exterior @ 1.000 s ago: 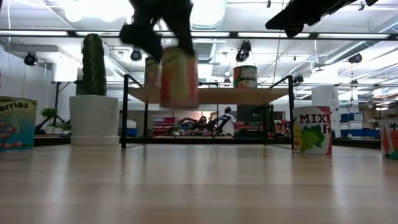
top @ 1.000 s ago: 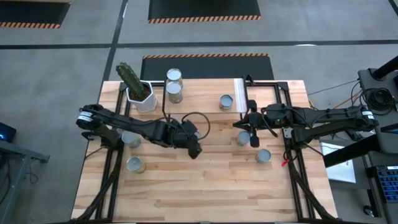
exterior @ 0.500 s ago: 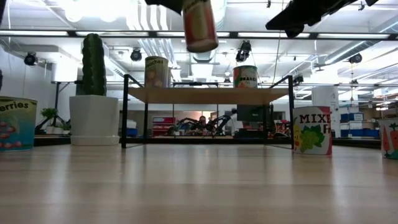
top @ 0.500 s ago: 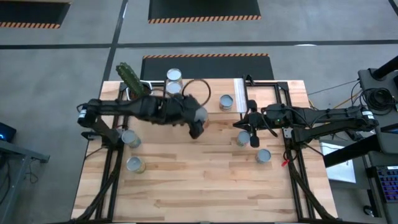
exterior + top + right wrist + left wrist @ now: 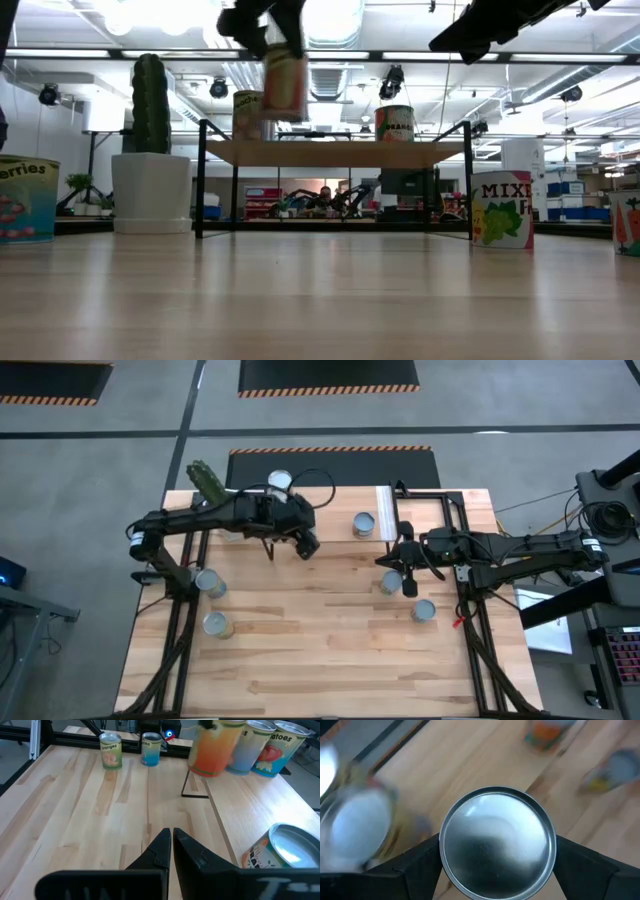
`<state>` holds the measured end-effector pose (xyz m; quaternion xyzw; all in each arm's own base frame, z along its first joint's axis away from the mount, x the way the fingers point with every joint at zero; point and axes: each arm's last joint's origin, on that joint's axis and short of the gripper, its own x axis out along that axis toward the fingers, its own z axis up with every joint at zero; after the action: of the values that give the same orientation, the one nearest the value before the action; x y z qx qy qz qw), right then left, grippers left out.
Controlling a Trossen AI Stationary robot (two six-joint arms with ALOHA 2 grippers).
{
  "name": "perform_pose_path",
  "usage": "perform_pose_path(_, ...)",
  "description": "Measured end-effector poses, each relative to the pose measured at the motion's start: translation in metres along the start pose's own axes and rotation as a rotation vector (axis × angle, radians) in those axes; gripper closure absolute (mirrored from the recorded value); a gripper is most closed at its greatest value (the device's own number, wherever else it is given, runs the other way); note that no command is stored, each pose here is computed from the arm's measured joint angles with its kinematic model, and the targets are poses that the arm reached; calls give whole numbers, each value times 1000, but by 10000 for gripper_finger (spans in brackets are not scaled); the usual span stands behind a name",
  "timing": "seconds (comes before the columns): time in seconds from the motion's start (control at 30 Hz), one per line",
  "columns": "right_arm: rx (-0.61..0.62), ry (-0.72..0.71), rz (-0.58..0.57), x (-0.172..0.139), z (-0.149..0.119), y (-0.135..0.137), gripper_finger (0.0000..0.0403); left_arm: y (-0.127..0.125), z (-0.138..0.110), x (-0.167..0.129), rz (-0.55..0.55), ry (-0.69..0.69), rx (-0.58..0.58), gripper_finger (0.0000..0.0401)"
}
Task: Pick and place cans onto a shelf
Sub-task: Put the canned pineapple on the shelf
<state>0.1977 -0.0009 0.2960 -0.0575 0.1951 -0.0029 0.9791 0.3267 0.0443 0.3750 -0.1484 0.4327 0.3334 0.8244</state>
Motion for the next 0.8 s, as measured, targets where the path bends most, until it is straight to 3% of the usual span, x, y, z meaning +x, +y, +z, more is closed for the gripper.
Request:
perform_pose_path(0.2, 15, 3, 0, 0, 0, 0, 394, 5, -12, 2, 157, 34, -92, 91)
perform_pose_path(0.8, 22, 17, 2, 0, -2, 0, 394, 0, -9, 17, 162, -66, -182, 91)
